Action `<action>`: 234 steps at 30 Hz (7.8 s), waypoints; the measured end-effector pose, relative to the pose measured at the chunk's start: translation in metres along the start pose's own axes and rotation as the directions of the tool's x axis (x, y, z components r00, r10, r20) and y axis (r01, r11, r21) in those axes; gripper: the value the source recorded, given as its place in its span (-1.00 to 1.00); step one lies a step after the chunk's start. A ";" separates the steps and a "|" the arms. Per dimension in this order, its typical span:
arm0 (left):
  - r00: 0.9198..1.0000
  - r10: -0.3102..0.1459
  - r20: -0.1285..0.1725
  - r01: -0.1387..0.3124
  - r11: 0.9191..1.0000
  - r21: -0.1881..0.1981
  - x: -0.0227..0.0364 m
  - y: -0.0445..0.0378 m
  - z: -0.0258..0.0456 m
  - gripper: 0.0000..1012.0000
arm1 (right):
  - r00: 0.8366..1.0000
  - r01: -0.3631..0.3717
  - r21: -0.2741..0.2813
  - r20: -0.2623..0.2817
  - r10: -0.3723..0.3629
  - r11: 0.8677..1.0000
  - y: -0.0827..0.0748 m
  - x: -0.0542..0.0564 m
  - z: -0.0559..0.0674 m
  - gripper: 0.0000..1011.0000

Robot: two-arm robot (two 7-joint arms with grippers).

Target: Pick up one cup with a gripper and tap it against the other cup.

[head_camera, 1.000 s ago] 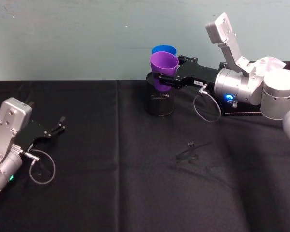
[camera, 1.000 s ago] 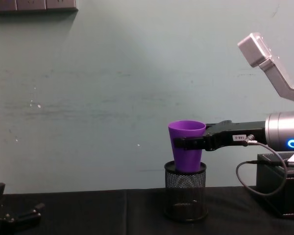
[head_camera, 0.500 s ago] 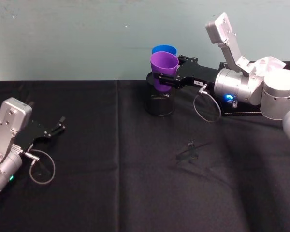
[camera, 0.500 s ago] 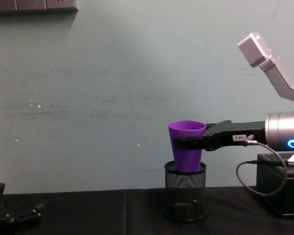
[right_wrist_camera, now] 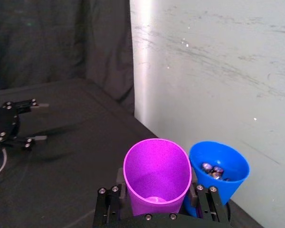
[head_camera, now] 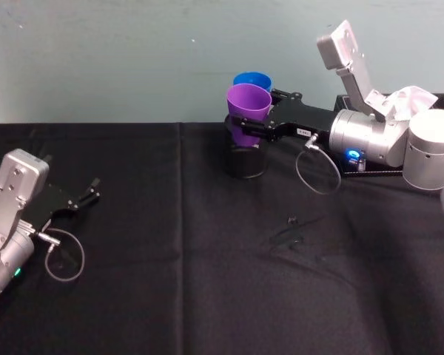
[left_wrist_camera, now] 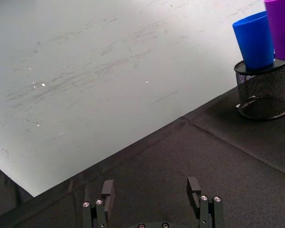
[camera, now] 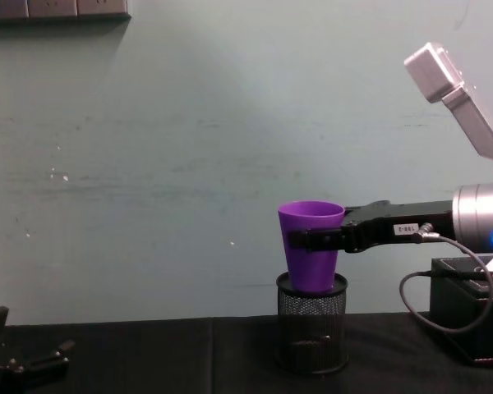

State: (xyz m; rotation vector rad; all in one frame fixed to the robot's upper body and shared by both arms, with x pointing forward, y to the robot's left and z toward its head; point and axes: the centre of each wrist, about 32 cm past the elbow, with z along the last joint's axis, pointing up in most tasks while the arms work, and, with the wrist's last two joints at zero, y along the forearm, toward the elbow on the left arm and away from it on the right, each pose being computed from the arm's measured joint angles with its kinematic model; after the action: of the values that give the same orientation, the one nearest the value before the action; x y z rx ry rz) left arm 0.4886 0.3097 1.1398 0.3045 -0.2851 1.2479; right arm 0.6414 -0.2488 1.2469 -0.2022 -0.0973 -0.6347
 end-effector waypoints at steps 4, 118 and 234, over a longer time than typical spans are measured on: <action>1.000 0.000 0.000 0.000 1.000 0.000 0.0000 0.0000 0.0000 0.98 | 1.000 -0.013 -0.008 0.005 0.013 1.000 -0.006 -0.005 0.002 0.43; 1.000 0.000 0.000 0.000 1.000 0.000 0.0000 0.0000 0.0000 0.98 | 0.996 0.032 -0.122 -0.084 -0.042 0.992 -0.069 -0.076 -0.081 0.43; 1.000 0.000 0.000 0.000 1.000 0.000 0.0000 0.0000 0.0000 0.98 | 0.825 0.565 -0.079 0.056 -0.562 0.821 -0.111 -0.163 -0.069 0.98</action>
State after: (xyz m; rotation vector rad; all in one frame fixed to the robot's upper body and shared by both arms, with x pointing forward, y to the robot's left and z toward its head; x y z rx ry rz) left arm 0.4886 0.3097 1.1398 0.3045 -0.2850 1.2480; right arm 0.4458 -0.2570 1.1718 -0.2759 -0.1598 -1.2355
